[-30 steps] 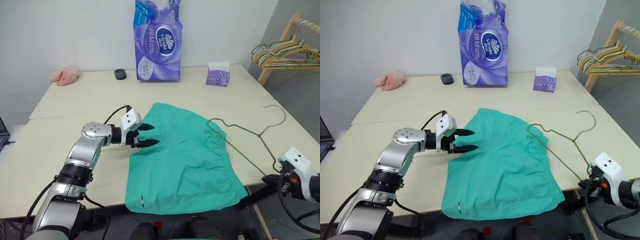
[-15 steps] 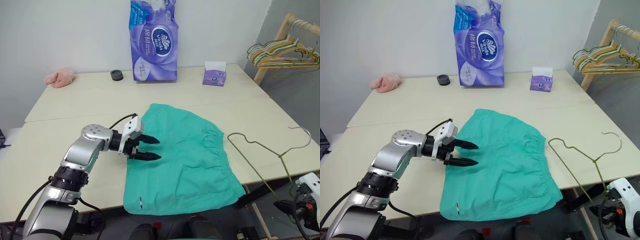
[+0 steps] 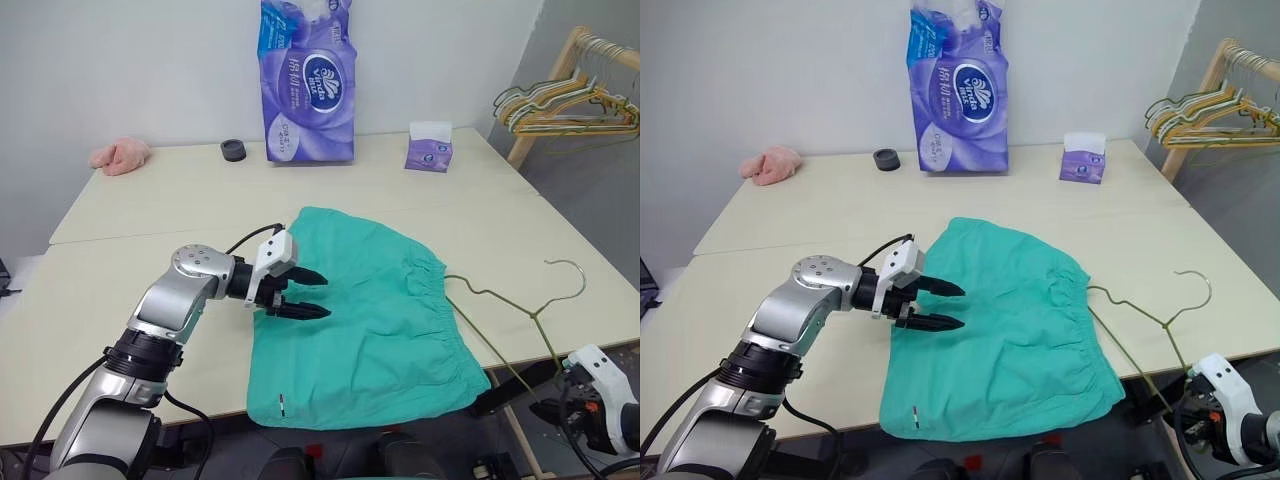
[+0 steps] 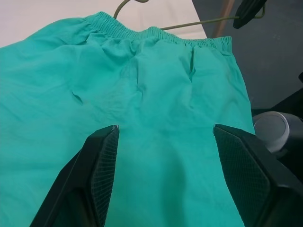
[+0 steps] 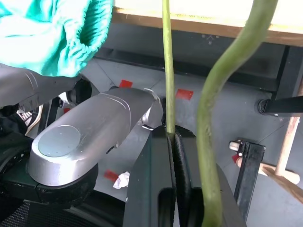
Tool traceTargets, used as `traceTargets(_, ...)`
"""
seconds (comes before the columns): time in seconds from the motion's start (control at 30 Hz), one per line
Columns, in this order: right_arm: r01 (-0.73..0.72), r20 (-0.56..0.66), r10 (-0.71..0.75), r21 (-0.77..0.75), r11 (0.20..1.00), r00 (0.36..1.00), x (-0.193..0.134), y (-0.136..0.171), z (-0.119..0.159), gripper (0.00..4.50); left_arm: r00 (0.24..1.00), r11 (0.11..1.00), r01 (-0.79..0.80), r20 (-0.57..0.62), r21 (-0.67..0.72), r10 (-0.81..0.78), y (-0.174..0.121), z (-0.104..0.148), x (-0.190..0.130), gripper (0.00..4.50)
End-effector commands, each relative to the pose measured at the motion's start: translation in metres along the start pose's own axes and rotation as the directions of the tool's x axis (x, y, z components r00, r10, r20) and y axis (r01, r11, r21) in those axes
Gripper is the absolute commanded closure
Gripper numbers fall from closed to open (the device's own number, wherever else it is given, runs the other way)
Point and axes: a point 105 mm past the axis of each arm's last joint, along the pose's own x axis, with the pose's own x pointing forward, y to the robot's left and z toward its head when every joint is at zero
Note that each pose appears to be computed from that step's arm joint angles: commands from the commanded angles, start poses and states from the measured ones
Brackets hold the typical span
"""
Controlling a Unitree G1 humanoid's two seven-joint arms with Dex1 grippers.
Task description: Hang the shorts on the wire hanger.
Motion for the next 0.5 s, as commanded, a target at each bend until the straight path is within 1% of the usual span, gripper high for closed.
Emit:
traceTargets(0.03,0.027,0.040,-0.021,-0.144,0.989,0.999,-0.012,0.006,0.024,4.50,0.999,0.998,-0.034,0.012,0.049,0.034,0.003,0.008,-0.004,1.14)
traceTargets(0.1,0.028,0.051,-0.019,-0.192,0.981,0.999,-0.012,0.010,0.032,4.50,0.999,0.998,-0.044,0.013,0.051,0.043,0.005,0.007,-0.005,1.14)
traceTargets(0.23,0.043,0.029,-0.037,-0.280,0.959,0.999,-0.009,0.014,0.037,4.50,0.999,0.997,-0.052,0.013,0.057,0.051,0.008,0.007,-0.005,1.14)
traceTargets(0.27,0.053,0.017,-0.050,-0.320,0.946,0.999,-0.008,0.015,0.039,4.50,0.998,0.997,-0.054,0.013,0.060,0.054,0.008,0.006,-0.005,1.14)
traceTargets(0.33,0.077,-0.035,-0.104,-0.452,0.889,0.994,-0.005,0.014,0.039,4.50,0.998,0.996,-0.065,0.012,0.063,0.064,0.010,0.005,-0.006,1.14)
traceTargets(0.37,0.078,-0.051,-0.119,-0.492,0.867,0.992,-0.004,0.014,0.039,4.50,0.998,0.996,-0.067,0.011,0.063,0.067,0.011,0.005,-0.006,1.14)
traceTargets(0.5,0.094,-0.073,-0.162,-0.556,0.826,0.984,0.002,0.010,0.036,4.50,0.997,0.995,-0.075,0.006,0.066,0.075,0.011,0.002,-0.006,1.14)
